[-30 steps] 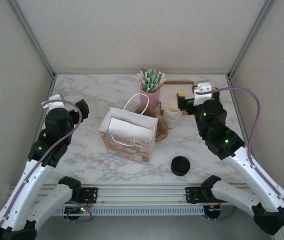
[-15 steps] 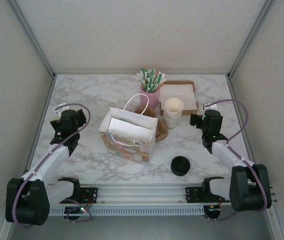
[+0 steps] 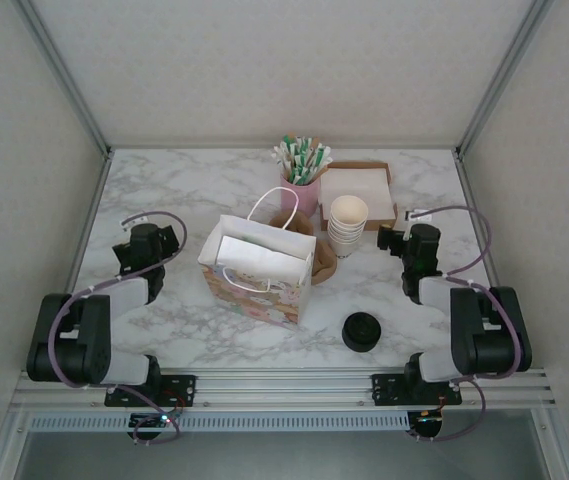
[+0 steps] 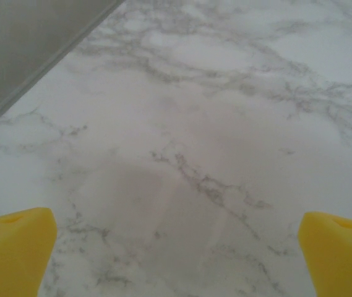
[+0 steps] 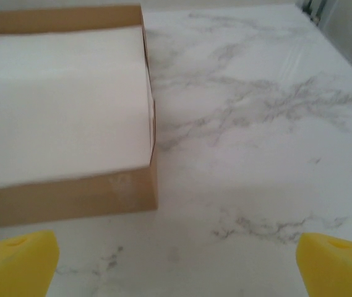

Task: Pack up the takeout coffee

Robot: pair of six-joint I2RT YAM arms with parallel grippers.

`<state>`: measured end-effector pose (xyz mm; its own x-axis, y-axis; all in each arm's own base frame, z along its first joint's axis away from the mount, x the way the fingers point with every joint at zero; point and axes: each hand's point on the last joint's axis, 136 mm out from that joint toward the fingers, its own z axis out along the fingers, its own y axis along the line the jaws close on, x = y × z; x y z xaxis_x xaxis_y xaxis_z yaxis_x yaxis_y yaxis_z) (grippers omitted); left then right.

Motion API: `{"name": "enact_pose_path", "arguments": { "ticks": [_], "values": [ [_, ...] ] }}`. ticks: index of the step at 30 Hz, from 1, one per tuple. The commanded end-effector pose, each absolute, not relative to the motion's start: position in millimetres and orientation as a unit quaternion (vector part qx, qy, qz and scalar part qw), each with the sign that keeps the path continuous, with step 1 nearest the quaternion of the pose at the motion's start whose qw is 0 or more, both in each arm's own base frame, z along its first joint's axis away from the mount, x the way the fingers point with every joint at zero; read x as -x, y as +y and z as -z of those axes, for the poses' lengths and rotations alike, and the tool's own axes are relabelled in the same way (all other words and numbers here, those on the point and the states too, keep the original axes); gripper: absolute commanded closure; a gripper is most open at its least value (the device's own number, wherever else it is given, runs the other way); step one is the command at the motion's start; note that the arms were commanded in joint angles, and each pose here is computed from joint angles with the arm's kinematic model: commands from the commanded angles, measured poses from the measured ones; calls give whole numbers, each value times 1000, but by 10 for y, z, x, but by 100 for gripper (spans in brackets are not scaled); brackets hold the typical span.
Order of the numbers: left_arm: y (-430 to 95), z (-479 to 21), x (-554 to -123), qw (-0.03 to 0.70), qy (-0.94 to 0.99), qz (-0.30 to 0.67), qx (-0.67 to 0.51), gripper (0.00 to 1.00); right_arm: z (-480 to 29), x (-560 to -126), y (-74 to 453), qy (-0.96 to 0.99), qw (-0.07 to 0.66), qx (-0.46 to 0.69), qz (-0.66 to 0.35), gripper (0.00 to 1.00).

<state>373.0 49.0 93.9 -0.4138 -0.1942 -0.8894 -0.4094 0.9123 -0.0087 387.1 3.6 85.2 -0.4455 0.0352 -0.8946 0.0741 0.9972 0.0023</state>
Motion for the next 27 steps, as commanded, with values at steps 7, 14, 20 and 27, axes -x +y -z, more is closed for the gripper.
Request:
{"name": "enact_pose_path", "arguments": {
  "ticks": [7, 14, 20, 27],
  "values": [
    [224, -944, -3921, 580, 806, -46, 110, 0, -826, -3921, 121, 833, 553, -17, -6, 1],
    [251, -940, -3917, 574, 809, -52, 118, 0, -833, -3925, 122, 832, 554, -16, -6, 1],
    [240, -939, -3916, 573, 810, -58, 115, 0, -829, -3927, 129, 833, 553, -15, -7, 1],
    [220, -930, -3919, 570, 812, -55, 111, 0, -827, -3929, 137, 834, 552, -13, -5, 1]
  ]
}}
